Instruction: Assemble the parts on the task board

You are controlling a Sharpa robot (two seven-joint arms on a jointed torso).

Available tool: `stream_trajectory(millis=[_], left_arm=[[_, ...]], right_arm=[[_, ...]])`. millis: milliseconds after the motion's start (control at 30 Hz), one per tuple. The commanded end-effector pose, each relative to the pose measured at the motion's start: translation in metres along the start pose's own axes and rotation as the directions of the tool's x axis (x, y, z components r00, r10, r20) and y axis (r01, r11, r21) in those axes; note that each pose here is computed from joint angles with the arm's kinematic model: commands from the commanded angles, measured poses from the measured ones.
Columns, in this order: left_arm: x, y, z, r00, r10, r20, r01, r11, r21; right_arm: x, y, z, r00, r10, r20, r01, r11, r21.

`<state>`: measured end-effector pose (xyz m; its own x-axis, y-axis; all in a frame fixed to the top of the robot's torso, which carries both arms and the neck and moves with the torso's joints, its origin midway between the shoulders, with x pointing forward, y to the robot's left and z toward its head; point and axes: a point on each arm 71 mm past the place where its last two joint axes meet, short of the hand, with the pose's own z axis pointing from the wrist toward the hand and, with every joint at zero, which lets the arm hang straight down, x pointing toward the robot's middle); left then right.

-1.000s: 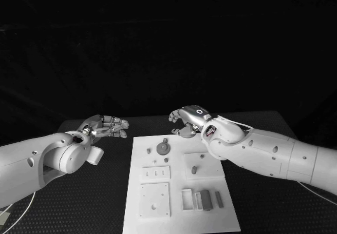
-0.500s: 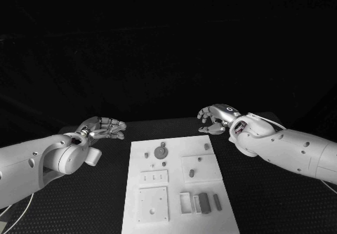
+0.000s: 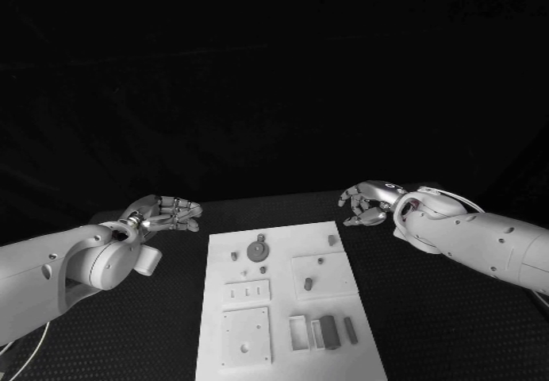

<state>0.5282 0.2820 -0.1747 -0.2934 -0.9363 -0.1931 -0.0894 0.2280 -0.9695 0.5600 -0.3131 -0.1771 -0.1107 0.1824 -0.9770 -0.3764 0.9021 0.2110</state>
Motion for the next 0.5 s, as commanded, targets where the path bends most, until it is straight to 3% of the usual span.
stream_trajectory(millis=[33,500], left_arm=[[0.0017,-0.0012,0.0003,1.0,-0.001,-0.016,0.001,1.0,0.014],[0.0021,-0.0006,0.0011,1.0,-0.001,-0.019,0.002,1.0,0.013]], right_arm=[[0.008,-0.001,-0.003,0.999,0.02,-0.045,-0.021,0.999,-0.027],[0.038,0.001,-0.004,0.995,0.04,-0.092,-0.043,0.999,-0.03]])
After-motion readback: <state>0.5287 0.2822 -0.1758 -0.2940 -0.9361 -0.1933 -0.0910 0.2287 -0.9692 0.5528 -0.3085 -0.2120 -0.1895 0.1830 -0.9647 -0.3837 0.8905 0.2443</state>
